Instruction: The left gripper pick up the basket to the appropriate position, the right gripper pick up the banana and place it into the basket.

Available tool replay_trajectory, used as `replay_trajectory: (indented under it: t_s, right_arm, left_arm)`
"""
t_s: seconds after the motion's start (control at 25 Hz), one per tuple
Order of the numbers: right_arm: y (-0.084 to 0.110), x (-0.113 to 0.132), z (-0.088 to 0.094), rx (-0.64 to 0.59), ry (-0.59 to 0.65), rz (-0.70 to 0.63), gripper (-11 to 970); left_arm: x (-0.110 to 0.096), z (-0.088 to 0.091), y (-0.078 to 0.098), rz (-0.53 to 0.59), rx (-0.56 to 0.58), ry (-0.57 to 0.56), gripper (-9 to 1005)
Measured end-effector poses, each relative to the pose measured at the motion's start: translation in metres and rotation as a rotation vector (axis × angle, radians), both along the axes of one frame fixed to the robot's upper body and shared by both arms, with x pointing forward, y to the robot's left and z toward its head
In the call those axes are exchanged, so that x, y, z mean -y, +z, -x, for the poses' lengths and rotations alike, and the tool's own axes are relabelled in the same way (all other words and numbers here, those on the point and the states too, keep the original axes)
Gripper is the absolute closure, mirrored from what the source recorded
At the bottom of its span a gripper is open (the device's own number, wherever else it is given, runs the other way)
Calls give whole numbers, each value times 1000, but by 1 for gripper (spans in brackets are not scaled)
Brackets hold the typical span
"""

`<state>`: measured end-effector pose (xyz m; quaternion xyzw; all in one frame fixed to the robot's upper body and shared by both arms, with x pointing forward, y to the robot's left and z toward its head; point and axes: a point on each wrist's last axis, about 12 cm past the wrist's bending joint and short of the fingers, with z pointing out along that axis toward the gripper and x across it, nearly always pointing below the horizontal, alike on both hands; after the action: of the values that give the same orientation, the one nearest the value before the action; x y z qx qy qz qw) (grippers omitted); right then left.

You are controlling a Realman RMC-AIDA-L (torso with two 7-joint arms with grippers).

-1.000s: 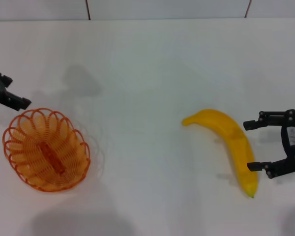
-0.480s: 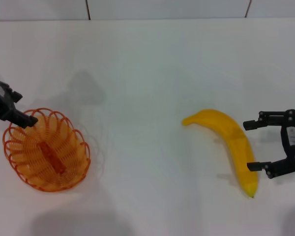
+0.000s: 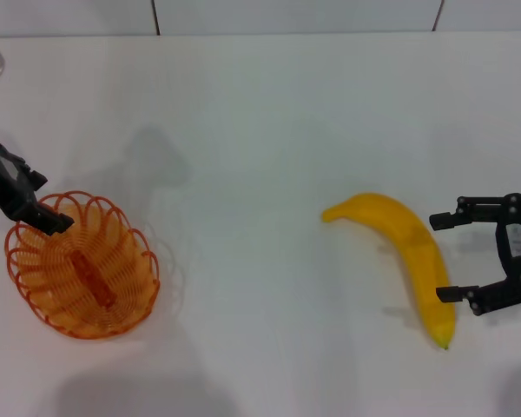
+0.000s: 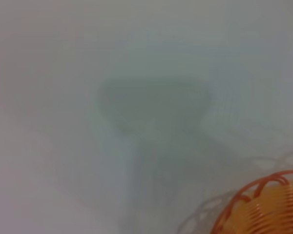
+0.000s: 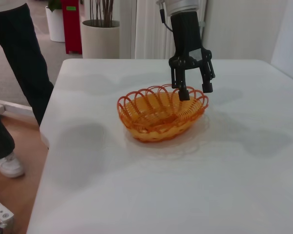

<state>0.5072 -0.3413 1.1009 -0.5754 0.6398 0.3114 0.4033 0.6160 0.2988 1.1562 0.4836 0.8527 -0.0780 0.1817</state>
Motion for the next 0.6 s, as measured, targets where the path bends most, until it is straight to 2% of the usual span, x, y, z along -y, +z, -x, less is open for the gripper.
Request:
replay_trajectory:
  t_s: [0.32,0.6]
  right_arm:
    - [1,-1,-1,4,1,-2,63]
    - [1,-1,-1,5,0,-1,63]
  left_arm:
    - [2,-1,-2,-17,-8,25,232]
    - [9,-3,-11,-68,-27,24,367]
